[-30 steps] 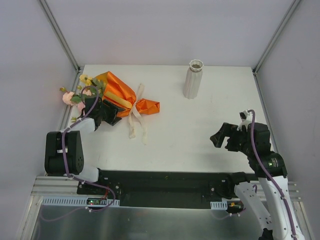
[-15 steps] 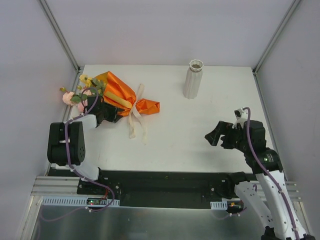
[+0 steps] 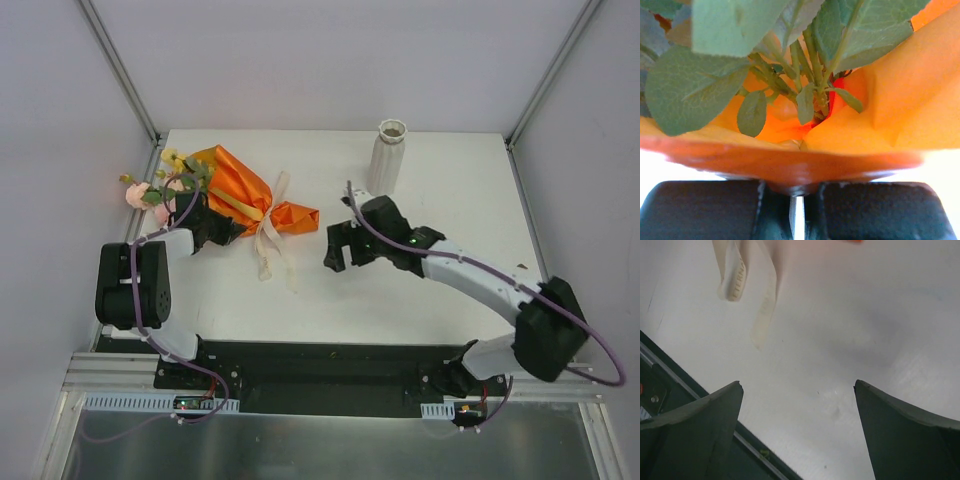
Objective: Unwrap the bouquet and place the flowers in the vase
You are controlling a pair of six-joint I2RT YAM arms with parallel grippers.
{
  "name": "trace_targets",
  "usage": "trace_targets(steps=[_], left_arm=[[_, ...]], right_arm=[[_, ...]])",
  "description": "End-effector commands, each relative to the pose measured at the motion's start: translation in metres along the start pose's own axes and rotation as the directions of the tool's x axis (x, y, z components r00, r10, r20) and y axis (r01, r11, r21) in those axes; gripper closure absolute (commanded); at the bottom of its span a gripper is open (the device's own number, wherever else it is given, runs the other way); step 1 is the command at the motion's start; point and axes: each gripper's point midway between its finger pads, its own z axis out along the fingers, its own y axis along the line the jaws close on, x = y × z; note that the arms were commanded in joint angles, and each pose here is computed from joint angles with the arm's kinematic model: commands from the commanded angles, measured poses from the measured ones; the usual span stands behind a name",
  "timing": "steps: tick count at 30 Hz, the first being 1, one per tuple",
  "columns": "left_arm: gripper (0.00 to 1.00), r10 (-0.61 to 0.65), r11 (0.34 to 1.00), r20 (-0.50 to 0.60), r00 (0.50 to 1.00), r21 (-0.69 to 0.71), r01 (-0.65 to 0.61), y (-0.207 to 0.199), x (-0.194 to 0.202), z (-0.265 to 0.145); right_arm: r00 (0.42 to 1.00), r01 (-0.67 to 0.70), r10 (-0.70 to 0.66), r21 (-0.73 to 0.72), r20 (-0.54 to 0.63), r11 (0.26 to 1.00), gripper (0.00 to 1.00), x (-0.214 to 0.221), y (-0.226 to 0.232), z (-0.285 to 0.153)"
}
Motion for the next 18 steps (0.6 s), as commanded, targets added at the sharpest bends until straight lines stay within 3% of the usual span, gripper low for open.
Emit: trace_targets(steps=[1, 4, 9, 12, 18], left_arm=[[1.0, 0.024, 1.0, -0.038, 0.999, 0.013, -0.024, 0.005, 0.015, -0.011], [1.0, 0.021, 1.0, -0.062, 0.998, 0.008, -0.02, 0.016, 0.026, -0.018], [1.0, 0.031, 0.999, -0.081, 0.996, 0.027, -0.029, 0.02, 0.036, -0.029], [1.0, 0.014, 0.999, -0.132, 0.991, 0.037, -0.009, 0.017, 0.046, -0.03], [1.0, 0.02, 0.998, -0.178, 0.984, 0.06, -0.01, 0.015, 0.055, -0.036]], right_arm=[[0.97, 0.134, -0.115, -0.077, 0.215, 0.988, 0.03, -0.076, 0.054, 0.038], [0.976, 0.125, -0.106, -0.095, 0.19, 0.988, 0.01, -0.077, 0.065, 0.079], [0.979, 0.044, -0.016, -0.131, 0.204, 0.99, 0.12, -0.078, 0.07, 0.116], [0.97, 0.072, -0.033, -0.157, 0.242, 0.985, 0.18, -0.068, 0.083, 0.134], [0.966, 0.125, -0.091, -0.129, 0.242, 0.984, 0.16, -0.052, 0.096, 0.163]])
